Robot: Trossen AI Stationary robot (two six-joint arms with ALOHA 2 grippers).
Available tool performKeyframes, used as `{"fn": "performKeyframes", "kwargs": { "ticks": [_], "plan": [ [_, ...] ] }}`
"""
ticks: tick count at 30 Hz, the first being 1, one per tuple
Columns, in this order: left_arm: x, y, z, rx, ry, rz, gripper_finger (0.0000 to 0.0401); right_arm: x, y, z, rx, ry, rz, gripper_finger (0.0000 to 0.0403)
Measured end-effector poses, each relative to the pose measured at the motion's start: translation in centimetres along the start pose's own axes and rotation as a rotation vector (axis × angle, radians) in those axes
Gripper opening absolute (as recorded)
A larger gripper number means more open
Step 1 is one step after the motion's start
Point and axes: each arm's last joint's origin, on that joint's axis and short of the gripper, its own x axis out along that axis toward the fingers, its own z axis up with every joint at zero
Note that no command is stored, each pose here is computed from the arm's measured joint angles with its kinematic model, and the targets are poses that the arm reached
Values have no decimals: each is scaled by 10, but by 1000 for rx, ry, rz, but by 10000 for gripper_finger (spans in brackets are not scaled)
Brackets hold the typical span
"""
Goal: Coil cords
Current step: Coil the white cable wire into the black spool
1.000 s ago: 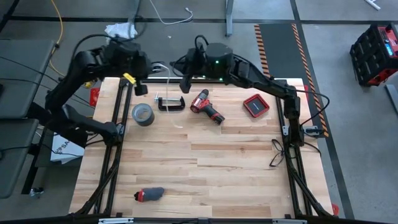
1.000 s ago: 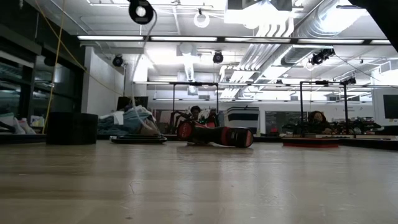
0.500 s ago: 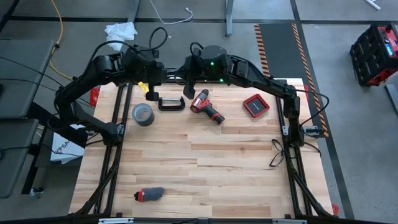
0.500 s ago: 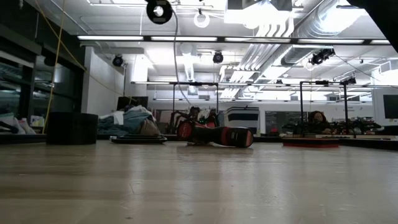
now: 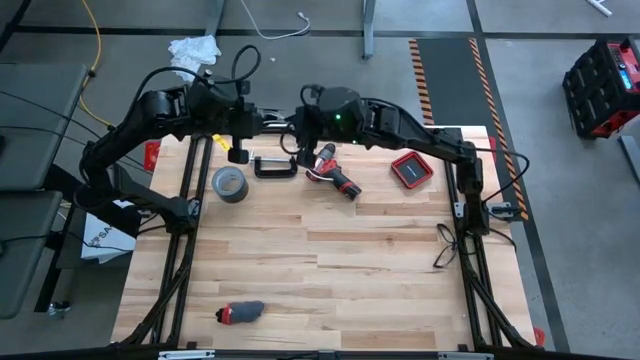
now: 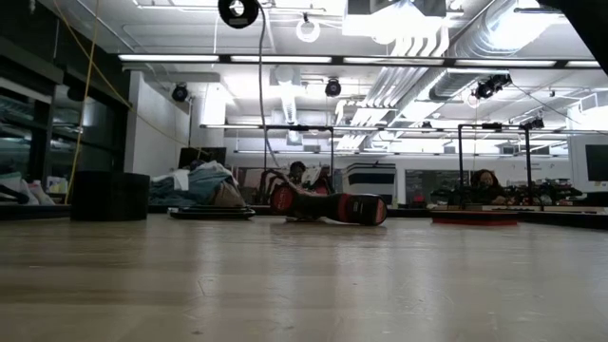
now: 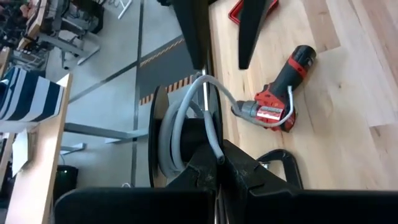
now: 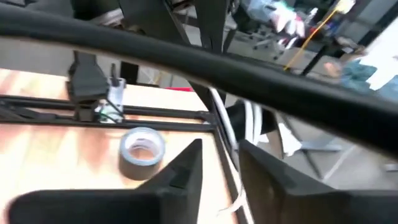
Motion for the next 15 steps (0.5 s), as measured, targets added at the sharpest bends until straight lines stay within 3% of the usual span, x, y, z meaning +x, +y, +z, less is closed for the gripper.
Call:
{"fn": "performKeyframes", "kwargs": {
  "ticks": [5, 15],
  "plan": [
    [0, -3, 2, 23, -44, -48, 0, -3, 10, 4, -101, 24, -97, 132],
    [-3, -9, 8, 50, -58, -58, 0, -4, 13, 5, -86, 30, -123, 130]
  ]
}}
